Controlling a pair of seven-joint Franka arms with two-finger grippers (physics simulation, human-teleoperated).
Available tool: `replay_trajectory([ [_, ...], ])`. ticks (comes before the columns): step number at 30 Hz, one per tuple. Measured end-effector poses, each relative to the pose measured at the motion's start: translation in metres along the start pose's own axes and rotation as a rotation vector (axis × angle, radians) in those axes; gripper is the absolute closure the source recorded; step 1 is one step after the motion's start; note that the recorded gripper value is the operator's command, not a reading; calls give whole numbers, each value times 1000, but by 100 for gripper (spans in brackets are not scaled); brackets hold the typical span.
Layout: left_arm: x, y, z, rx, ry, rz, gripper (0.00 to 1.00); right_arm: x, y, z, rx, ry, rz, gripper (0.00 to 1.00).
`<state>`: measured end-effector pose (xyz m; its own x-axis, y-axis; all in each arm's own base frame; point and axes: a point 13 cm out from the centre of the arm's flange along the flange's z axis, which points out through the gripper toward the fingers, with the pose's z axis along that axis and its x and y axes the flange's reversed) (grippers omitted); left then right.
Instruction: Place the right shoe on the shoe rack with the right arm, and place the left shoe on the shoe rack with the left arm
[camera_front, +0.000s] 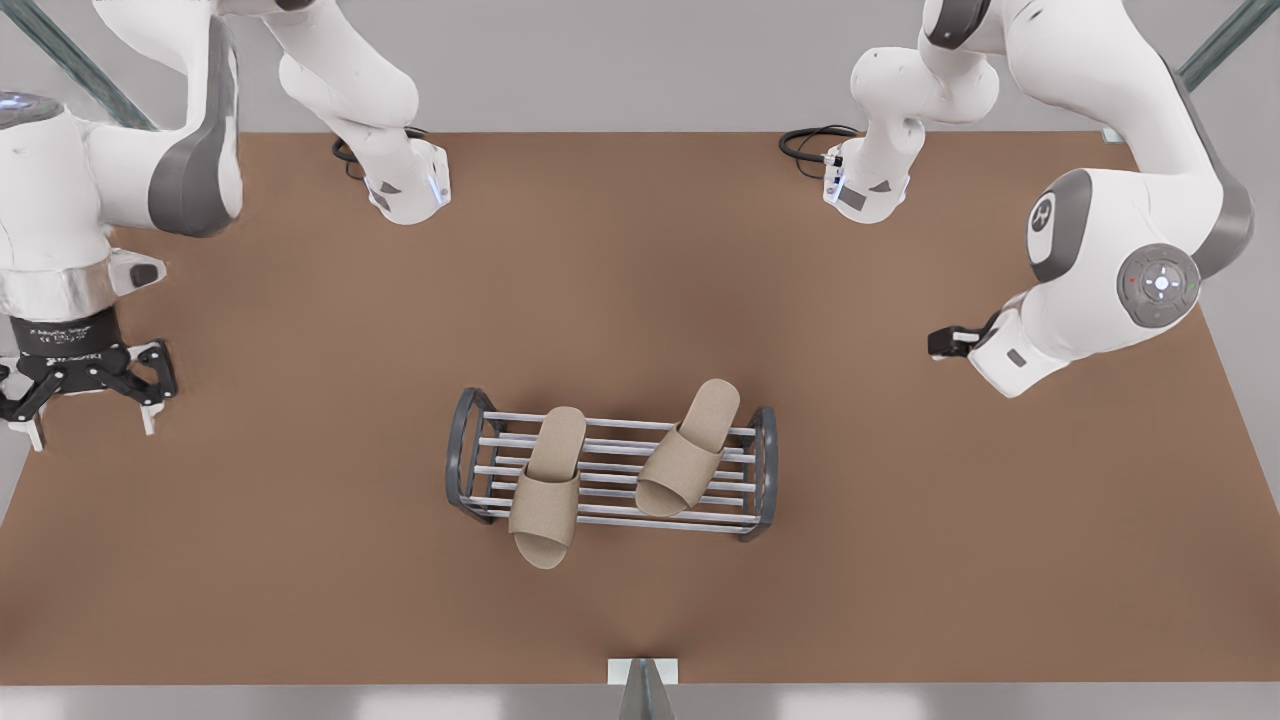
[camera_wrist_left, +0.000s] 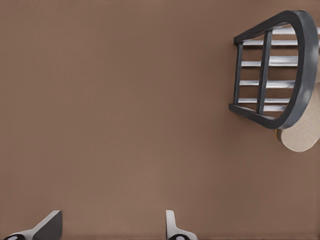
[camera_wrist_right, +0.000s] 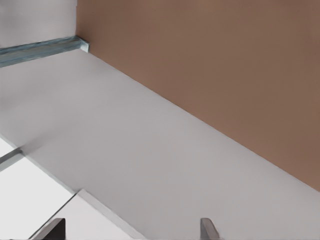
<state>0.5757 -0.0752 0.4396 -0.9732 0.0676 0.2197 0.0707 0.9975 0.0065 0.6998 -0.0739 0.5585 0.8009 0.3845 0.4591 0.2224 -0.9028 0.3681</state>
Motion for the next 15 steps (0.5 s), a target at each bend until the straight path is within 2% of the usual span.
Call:
replay_trajectory([
  [1, 1, 0, 2, -4, 8, -1, 0, -41, 14, 20, 32, -106, 125, 0],
  [3, 2, 2, 6, -10, 22, -4, 0, -100, 6, 50, 113, -281, 175, 0],
  [4, 2, 2, 8, -12, 28, -5, 0, -103, -5, 62, 165, -336, 177, 2],
  [6, 3, 3, 10, -15, 37, -8, 0, -90, -38, 78, 243, -400, 135, 0],
  [8, 3, 3, 12, -16, 43, -10, 0, -83, -79, 62, 265, -449, 66, 2],
  [10, 4, 3, 13, -17, 47, -12, 0, -92, -115, 39, 272, -494, 20, 0],
  [15, 3, 3, 15, -19, 55, -16, 0, -123, -118, 39, 309, -568, 57, 0],
])
